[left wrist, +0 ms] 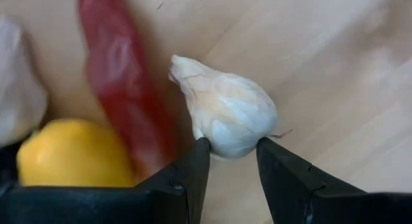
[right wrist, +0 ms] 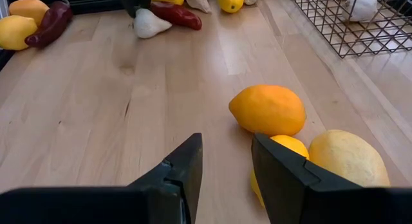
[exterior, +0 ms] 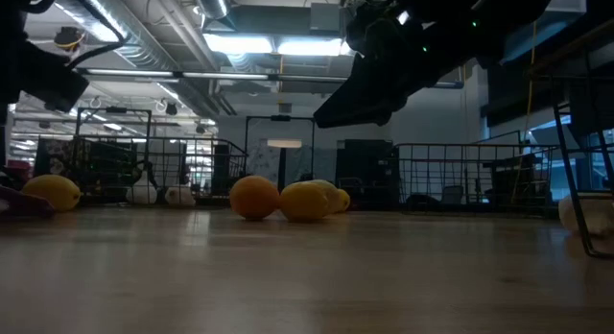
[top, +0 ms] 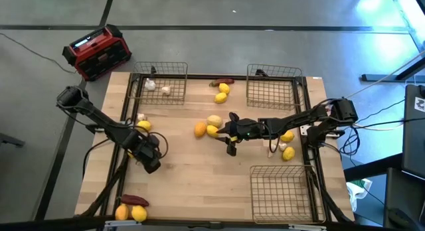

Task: Sort produce into baskets
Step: Put the white garlic into the top left wire basket

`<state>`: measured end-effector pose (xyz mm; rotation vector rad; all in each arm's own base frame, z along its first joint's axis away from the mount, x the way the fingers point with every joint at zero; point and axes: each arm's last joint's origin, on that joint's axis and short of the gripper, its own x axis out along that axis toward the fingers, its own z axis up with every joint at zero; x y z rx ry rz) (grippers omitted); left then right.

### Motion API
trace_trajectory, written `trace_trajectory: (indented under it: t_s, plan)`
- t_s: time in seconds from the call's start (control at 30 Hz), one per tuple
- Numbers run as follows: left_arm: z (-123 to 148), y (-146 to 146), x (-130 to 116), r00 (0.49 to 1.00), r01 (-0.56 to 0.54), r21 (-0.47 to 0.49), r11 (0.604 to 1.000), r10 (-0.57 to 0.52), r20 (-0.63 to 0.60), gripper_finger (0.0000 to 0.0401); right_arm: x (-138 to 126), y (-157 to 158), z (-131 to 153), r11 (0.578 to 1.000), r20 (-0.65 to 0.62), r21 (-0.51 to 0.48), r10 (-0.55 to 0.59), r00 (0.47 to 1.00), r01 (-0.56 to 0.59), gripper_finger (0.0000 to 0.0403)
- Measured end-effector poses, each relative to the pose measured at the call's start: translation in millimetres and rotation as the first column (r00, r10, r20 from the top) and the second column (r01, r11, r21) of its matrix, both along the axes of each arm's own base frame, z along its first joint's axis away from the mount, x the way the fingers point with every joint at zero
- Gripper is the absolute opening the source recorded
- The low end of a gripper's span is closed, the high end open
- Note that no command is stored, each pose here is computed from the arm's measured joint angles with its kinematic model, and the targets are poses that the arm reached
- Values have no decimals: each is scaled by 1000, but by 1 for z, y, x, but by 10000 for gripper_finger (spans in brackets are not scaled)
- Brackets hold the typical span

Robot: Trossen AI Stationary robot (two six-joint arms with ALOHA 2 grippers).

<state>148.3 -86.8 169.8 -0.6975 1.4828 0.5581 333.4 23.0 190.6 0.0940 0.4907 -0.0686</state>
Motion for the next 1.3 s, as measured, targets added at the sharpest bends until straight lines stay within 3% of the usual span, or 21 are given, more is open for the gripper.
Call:
trace_trajectory:
  t_s: [0.2,0.33,0.43,0.57,0.67,0.8,1.17,1.3]
  plan:
    - [0,1,1,989,148,36,988,-149,27,128,0,0,0,1000,0,-1,-2,1000,2,134]
    - [0,2,2,947,312,96,945,-318,55,128,0,0,0,1000,1,-2,-4,1000,4,134]
    - [0,1,7,889,428,161,889,-447,100,128,0,0,0,1000,1,-3,-5,1000,5,134]
    - [0,-1,15,772,573,255,779,-617,151,128,0,0,0,1000,1,-4,-8,1000,8,134]
    - [1,-2,20,710,613,325,720,-683,172,128,0,0,0,1000,2,-4,-7,1000,7,134]
    - [4,0,23,726,590,336,735,-664,179,127,0,0,0,1000,2,0,-9,1000,9,134]
    - [25,9,41,849,340,288,895,-425,316,127,1,0,1,1000,17,3,-10,1000,10,134]
    - [26,16,45,871,268,279,922,-356,338,127,1,0,3,1000,30,4,-10,999,10,134]
